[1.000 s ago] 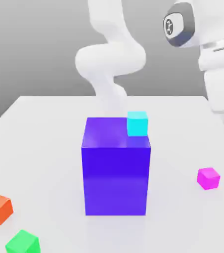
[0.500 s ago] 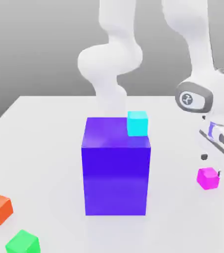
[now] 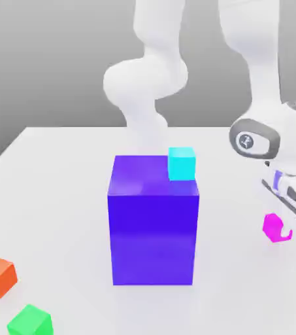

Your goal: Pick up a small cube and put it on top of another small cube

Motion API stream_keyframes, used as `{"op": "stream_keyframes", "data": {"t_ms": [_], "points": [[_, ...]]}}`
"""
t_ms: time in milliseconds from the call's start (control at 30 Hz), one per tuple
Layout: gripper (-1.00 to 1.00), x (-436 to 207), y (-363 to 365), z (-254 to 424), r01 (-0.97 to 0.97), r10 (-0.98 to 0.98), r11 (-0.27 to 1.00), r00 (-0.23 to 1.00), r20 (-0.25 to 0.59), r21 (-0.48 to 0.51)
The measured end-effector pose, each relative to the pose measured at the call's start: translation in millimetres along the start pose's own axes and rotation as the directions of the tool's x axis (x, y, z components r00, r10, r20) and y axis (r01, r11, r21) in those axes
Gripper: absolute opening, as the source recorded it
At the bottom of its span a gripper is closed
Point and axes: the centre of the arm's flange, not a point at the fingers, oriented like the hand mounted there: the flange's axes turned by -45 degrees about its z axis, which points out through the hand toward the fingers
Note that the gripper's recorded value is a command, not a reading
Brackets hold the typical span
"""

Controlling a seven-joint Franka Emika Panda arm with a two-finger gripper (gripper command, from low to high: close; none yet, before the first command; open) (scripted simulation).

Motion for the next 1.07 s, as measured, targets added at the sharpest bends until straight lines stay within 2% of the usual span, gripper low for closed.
{"op": "stream_keyframes", "data": {"t_ms": [100, 200, 300, 433, 600, 767, 867, 900, 1067], "points": [[-1.00, -13.3, 33.3, -11.1, -0.055, 0.054, 0.998, 0.998, 0.031, 0.019], [-1.00, -57.2, 89.2, -17.0, -0.162, 0.159, 0.986, 0.985, 0.070, 0.041], [-1.00, -122.2, 140.6, -24.3, -0.281, 0.274, 0.958, 0.956, 0.102, 0.059], [-1.00, -231.7, 178.5, -32.7, -0.429, 0.421, 0.901, 0.901, 0.100, 0.071], [-1.00, -359.9, 182.4, -43.5, -0.568, 0.564, 0.820, 0.823, 0.072, 0.065], [-1.00, -480.5, 152.0, -53.0, -0.681, 0.680, 0.731, 0.732, 0.031, 0.033], [-1.00, -538.6, 130.6, -20.6, -0.731, 0.731, 0.683, 0.683, 0.003, 0.008], [1.00, -544.3, 127.3, -5.4, -0.736, 0.736, 0.677, 0.677, 0.001, 0.006], [1.00, -544.3, 127.3, -5.4, -0.736, 0.736, 0.677, 0.677, 0.001, 0.006]]}}
